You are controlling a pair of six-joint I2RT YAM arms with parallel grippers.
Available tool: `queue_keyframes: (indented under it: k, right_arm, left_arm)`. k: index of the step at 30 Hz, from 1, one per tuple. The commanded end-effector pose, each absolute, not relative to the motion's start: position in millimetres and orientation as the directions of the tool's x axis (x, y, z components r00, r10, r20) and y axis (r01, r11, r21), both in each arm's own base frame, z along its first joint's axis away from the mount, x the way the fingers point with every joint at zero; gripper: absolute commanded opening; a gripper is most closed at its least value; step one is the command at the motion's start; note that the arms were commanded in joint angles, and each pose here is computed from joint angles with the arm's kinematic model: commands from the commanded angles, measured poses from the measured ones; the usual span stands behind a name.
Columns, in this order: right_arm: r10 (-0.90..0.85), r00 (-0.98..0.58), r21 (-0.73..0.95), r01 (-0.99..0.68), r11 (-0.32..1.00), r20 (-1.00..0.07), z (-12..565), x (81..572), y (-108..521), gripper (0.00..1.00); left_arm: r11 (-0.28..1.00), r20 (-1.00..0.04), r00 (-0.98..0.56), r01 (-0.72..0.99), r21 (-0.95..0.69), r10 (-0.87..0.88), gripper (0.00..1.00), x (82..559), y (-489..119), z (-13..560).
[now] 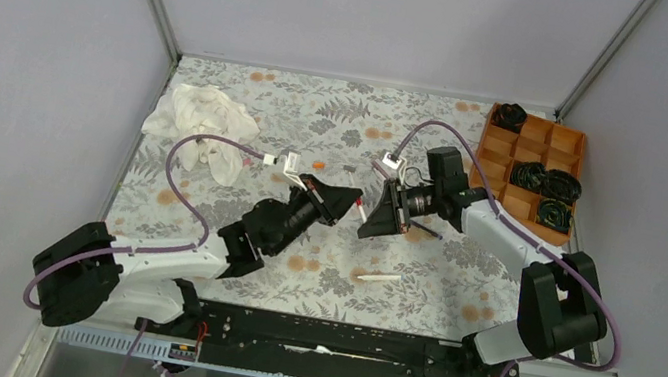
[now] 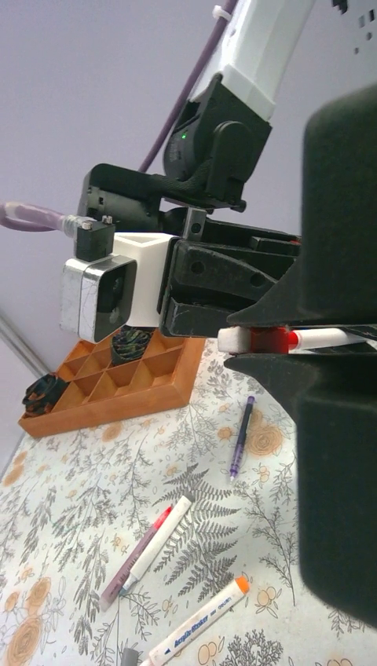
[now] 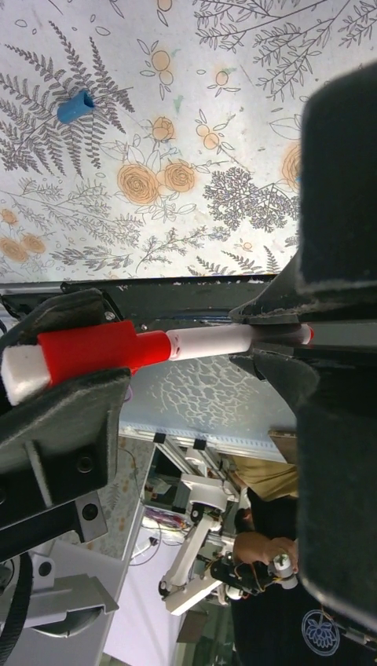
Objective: Insert the pens into the pen caps
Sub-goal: Press the pen cap onto the pen.
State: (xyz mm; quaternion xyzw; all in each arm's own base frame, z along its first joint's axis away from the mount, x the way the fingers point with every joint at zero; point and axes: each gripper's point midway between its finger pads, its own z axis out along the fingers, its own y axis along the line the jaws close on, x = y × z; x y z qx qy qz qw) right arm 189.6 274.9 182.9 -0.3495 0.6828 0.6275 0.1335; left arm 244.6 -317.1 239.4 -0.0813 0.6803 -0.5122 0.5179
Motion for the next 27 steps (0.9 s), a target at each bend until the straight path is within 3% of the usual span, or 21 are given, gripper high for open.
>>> queue_keyframes:
  k: [1,27]
  right_arm:
    - [-0.199,-0.647,0.661,-0.751,-0.004,-0.736,212.8,221.4,278.7,0.00]
    - [-0.141,-0.659,0.656,-0.751,0.073,-0.739,212.4,247.8,258.7,0.00]
  left_arm:
    - [0.386,-0.594,-0.541,0.456,-0.802,-0.595,0.00,208.9,-344.6,226.2]
    - [0.258,-0.552,-0.792,0.494,-0.830,-0.260,0.00,120.7,-392.6,175.0]
